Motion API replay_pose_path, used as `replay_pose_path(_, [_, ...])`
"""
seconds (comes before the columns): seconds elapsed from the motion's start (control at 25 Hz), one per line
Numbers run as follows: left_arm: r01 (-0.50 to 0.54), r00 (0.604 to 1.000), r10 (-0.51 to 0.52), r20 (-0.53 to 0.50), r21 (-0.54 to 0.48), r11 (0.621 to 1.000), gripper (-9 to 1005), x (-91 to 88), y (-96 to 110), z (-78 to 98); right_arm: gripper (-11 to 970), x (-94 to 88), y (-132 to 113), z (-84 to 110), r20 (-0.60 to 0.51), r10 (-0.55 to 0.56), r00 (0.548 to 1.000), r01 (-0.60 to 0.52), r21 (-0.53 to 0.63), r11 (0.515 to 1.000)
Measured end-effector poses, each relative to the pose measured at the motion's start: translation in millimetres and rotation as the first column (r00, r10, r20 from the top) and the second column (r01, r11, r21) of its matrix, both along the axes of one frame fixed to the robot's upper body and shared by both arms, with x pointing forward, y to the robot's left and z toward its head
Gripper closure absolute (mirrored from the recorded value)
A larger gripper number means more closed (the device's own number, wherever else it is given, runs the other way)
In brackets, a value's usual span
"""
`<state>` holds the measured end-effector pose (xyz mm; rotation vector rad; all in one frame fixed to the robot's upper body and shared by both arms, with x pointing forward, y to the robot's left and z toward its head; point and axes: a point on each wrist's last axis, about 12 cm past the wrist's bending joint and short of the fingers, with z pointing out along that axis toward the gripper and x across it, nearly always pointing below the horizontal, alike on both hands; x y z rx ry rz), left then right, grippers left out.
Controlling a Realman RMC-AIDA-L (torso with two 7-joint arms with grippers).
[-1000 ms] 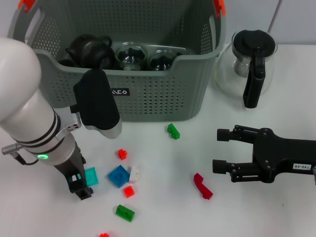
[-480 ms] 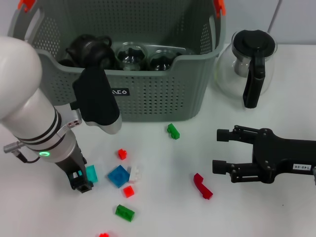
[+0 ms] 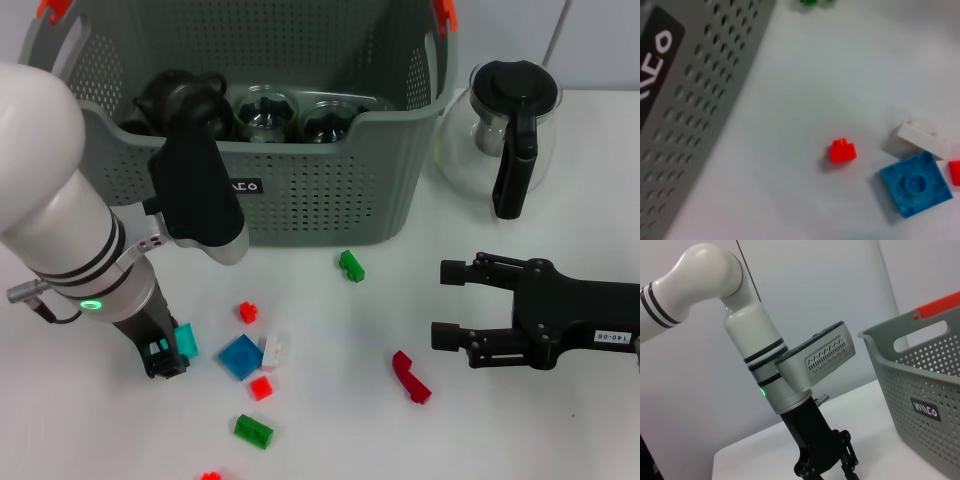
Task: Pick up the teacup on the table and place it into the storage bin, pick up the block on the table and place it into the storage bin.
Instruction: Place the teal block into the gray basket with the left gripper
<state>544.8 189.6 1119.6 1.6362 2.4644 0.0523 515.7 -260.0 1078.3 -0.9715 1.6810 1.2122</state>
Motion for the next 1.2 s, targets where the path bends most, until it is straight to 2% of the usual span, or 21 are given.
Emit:
replay_pose_path(0.12, [0.005,1.000,-0.005,0.004,-0.014,1.000,585,-0.4,-0.8,5.2,18,0.3,0.0,0.1,0.001,0.000,1.000,0.000,-0.001,1.000])
replay_pose_path(0.2, [0.014,1.000,-0.013,0.013,-0.052,0.999,578,-1.1,0.0,14.8,18,0.5,-0.2,0.3,0.001,0.000,1.000,0.000,-0.001,1.000])
replay_pose_path(0.28, [0.023,1.000,-0.021,0.014,-0.156,0.987,571,-2.2,5.1,31.3,18,0.6,-0.5,0.5,0.002,-0.001,1.000,0.001,-0.001,1.000])
replay_pose_path(0.36, [0.022,1.000,-0.018,0.017,-0.282,0.959,564,-0.7,17.2,49.7,18,0.7,-0.5,0.6,0.002,-0.001,1.000,0.001,-0.001,1.000])
replay_pose_path(0.4, [0.026,1.000,-0.023,0.013,-0.352,0.936,560,-0.1,23.8,58.9,18,0.7,-0.5,0.6,0.002,-0.001,1.000,0.001,-0.001,1.000])
replay_pose_path(0.48, [0.041,0.999,-0.028,0.032,-0.527,0.849,553,2.4,44.7,83.4,18,0.5,-0.7,0.4,0.002,-0.002,1.000,0.002,-0.001,1.000])
replay_pose_path(0.56, [0.059,0.998,-0.029,0.057,-0.643,0.764,546,4.6,62.1,99.2,19,0.5,-1.1,0.5,0.002,-0.002,1.000,0.002,-0.001,1.000])
replay_pose_path(0.64, [0.073,0.995,-0.005,0.096,-0.723,0.687,539,7.9,75.0,110.3,19,0.4,-1.3,0.7,0.002,-0.001,1.000,0.001,0.000,1.000])
replay_pose_path(0.68, [0.084,0.991,0.029,0.132,-0.775,0.627,536,11.6,82.7,118.1,19,0.3,-1.4,0.9,0.002,-0.001,1.000,0.001,0.001,1.000])
replay_pose_path(0.72, [0.085,0.985,0.070,0.155,-0.805,0.588,532,15.6,86.9,123.0,19,0.2,-1.3,0.9,0.002,0.000,1.000,0.000,0.001,1.000])
replay_pose_path(0.8, [0.075,0.971,0.151,0.184,-0.837,0.541,525,25.1,90.3,130.6,19,0.3,-1.1,1.1,0.003,0.001,1.000,-0.001,0.002,1.000])
replay_pose_path(0.88, [0.045,0.945,0.251,0.208,-0.847,0.530,518,44.6,79.4,138.8,19,0.6,-1.0,1.4,0.004,0.002,1.000,-0.002,0.002,1.000])
replay_pose_path(0.92, [0.043,0.943,0.259,0.210,-0.847,0.530,515,46.6,77.7,139.5,19,0.7,-0.7,1.5,0.004,0.002,1.000,-0.002,0.003,1.000])
replay_pose_path(1.04, [-0.012,0.911,0.351,0.219,-0.834,0.552,504,69.5,57.6,143.2,18,1.0,-0.7,1.6,0.005,0.001,1.000,-0.001,0.003,1.000])
replay_pose_path(1.12, [-0.063,0.889,0.403,0.217,-0.814,0.577,498,86.7,39.2,142.3,18,1.4,-0.6,1.7,0.006,0.000,1.000,0.000,0.002,1.000])
replay_pose_path(1.2, [-0.117,0.876,0.431,0.218,-0.770,0.627,491,102.9,22.0,137.7,18,1.7,-0.5,1.8,0.006,-0.001,1.000,0.001,0.002,1.000])
